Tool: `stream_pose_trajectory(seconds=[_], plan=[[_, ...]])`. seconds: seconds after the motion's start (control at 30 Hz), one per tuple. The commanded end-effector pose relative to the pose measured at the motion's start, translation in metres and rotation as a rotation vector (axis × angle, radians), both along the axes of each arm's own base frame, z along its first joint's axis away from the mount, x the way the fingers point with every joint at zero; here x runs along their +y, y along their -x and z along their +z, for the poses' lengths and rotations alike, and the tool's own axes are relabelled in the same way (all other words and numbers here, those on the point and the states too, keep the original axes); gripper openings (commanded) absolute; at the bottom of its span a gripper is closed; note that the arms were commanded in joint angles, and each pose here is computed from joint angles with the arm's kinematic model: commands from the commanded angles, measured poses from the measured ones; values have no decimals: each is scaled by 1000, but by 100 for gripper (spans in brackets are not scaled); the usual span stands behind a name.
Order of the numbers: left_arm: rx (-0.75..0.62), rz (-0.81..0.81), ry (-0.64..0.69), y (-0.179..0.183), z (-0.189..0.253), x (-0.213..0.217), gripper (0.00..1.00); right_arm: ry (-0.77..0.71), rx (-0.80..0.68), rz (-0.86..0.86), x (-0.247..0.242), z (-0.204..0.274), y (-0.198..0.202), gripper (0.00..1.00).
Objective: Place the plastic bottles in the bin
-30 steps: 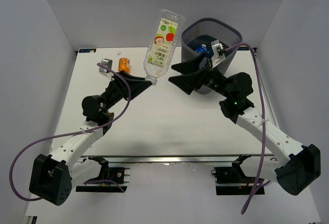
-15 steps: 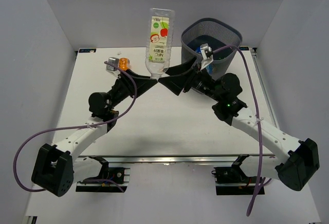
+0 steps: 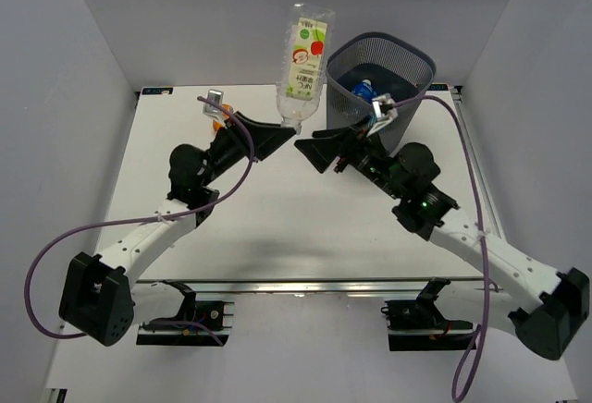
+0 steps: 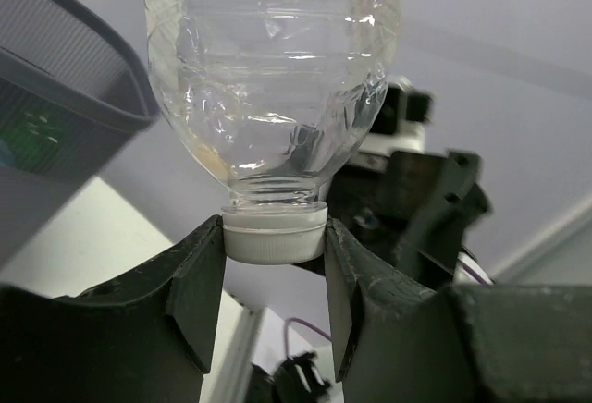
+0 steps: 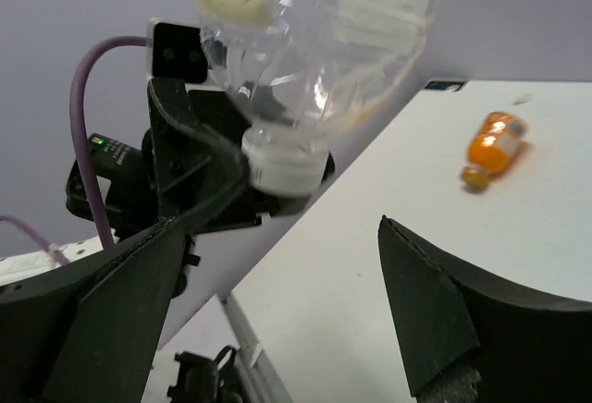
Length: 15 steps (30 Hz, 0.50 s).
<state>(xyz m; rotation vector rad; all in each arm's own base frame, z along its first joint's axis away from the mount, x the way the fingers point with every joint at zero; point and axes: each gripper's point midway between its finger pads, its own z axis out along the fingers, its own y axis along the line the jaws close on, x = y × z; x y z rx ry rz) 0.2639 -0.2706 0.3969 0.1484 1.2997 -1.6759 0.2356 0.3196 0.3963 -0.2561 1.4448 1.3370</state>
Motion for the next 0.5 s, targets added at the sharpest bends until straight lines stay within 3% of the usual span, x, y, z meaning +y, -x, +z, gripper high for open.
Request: stream_pose_trajectory(seconds=[0.0, 0.23, 0.43, 0.47], plan=[[-47, 122, -74, -28, 17, -1, 0, 20, 4, -241, -45, 3, -15, 89], [-64, 134, -132, -85, 30, -31, 0, 92, 73, -567, -133, -17, -12, 89], [-42, 101, -236, -127, 14, -79, 0, 109, 138, -874, -208, -34, -9, 89], [-23, 100, -275, -140, -4, -91, 0, 110, 139, -906, -216, -35, -7, 89]])
